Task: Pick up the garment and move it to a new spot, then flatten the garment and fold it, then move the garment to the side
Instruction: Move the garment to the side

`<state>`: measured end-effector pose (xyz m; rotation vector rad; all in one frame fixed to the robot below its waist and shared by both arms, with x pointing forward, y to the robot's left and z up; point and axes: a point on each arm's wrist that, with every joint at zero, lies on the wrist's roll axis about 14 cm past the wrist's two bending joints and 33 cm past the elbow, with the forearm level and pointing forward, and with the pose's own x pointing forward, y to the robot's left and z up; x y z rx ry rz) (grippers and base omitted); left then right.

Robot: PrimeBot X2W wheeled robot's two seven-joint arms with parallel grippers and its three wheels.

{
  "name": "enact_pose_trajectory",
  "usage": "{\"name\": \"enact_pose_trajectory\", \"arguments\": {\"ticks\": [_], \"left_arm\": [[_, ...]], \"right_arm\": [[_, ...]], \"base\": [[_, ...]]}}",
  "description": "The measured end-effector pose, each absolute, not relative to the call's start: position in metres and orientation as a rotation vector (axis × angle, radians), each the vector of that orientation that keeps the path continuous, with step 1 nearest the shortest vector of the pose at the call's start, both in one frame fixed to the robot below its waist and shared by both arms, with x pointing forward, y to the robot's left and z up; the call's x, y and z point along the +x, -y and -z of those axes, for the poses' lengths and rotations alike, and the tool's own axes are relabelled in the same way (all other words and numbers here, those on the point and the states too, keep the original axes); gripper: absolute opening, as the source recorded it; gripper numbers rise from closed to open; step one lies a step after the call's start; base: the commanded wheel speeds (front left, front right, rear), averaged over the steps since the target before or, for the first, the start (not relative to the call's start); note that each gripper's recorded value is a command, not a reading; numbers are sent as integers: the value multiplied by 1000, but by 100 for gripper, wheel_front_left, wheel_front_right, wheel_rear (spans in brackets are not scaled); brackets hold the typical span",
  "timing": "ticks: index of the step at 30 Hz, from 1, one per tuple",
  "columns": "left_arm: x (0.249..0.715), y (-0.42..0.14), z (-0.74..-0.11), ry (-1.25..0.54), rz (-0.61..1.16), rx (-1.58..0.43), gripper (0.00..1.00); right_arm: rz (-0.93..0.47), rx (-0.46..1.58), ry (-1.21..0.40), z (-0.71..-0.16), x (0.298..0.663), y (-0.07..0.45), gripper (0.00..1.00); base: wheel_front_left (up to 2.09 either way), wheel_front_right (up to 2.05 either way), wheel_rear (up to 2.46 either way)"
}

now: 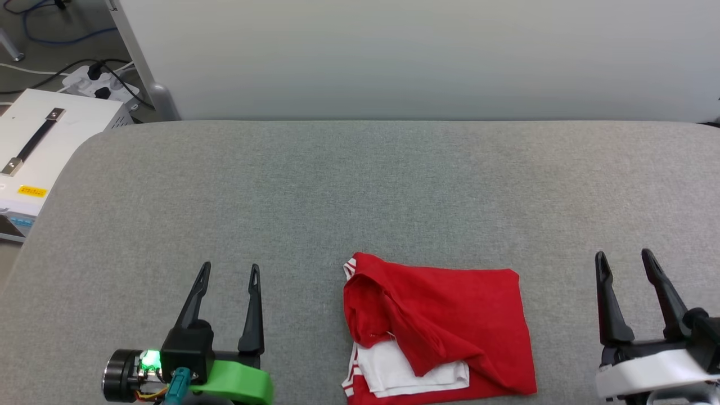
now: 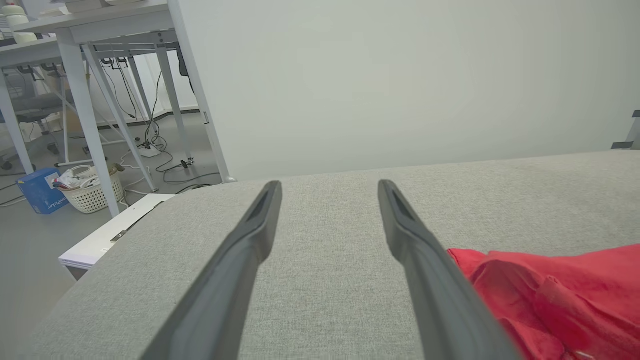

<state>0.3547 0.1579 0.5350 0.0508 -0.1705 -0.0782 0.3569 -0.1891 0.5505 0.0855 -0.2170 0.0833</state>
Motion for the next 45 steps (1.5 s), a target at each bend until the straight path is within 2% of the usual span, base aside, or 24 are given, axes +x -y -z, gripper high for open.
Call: {"name": "enact_pose_trajectory", "arguments": {"ticks": [15,21,23,28,35,41,45], "left_arm": [[350,-165,-525,137,56,38,100],[352,-167,-520,122,50,35,100],[353,-168,-518,116,48,35,100],[357,-169,-515,104,42,32,100],[364,-171,-511,93,34,27,100],[373,-170,-511,94,36,22,100],[377,-172,-509,90,26,18,100]], "right_arm": [[-129,51,148,-530,353,178,100],[-206,-43,295,-582,385,178,100],[-255,-59,289,-593,398,171,100],[-417,-96,-40,-561,420,147,100],[-517,-87,-535,-485,403,148,100],[-571,15,-810,-435,379,138,100],[-595,68,-907,-410,372,125,100]], "base": [[0,0,0],[0,0,0],[0,0,0],[0,0,0],[0,0,0],[0,0,0],[0,0,0]]}}
